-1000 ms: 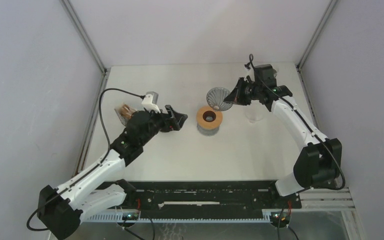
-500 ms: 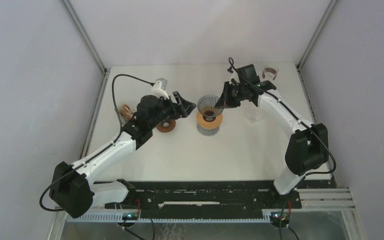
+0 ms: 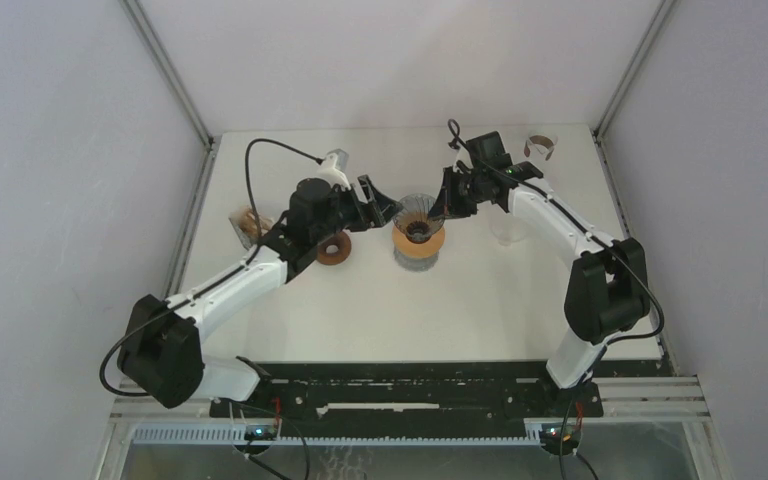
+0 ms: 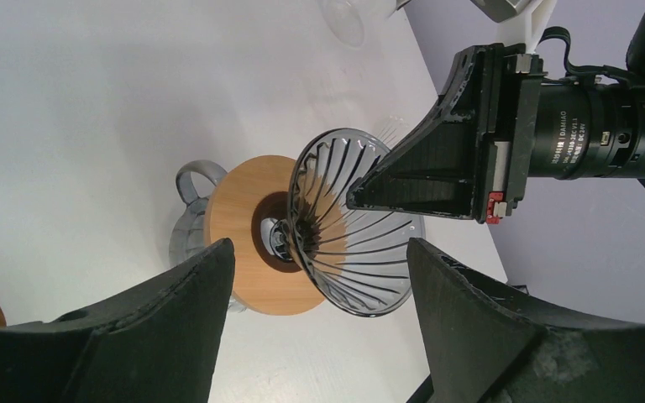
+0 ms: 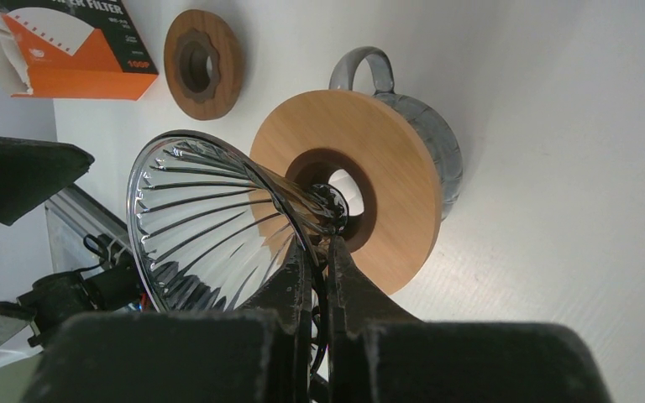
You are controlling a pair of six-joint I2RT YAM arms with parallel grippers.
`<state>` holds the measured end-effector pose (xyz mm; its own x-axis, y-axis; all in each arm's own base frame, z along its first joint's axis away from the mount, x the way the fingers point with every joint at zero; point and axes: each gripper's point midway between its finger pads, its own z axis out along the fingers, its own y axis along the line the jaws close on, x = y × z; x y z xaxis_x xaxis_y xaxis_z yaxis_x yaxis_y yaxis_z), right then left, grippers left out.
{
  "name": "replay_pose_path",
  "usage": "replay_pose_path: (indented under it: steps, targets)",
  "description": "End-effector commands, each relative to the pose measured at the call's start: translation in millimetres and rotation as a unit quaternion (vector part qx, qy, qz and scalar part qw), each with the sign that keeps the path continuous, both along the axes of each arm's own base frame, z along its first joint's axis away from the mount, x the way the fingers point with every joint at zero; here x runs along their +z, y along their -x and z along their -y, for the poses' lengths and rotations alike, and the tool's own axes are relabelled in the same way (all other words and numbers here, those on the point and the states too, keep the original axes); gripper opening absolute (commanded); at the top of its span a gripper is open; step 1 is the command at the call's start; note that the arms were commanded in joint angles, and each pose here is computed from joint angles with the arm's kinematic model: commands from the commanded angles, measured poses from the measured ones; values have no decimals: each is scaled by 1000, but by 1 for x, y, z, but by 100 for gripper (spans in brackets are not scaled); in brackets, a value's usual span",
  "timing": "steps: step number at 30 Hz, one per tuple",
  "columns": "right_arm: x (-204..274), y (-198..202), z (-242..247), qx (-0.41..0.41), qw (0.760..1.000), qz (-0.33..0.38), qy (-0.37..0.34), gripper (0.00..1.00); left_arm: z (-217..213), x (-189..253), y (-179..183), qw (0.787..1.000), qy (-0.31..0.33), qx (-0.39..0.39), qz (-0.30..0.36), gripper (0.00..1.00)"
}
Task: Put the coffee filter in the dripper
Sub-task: Place the coffee dripper in the dripper holder.
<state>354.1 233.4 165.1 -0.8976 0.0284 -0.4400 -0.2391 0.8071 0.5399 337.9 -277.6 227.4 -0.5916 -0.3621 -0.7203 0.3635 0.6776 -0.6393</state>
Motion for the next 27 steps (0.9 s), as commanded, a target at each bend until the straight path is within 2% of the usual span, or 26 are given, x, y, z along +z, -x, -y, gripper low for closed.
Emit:
replay_pose_path:
  steps: [1,6,15,23,27]
  targets:
    - [12,-16,-7,7,999,43,-2,0,9,29,-10,999,25,-10,23,79]
    - [9,-17,-10,11,999,43,1,0,14,21,-14,1000,20,-14,11,75]
    - [-4,-16,-10,13,999,30,14,0,22,0,-23,1000,3,-22,-22,58]
    - [-16,-13,-12,17,999,19,26,0,28,-21,-25,998,-11,-34,-49,50]
    - [-22,-12,-11,16,999,12,31,0,29,-27,-23,998,-13,-39,-57,40]
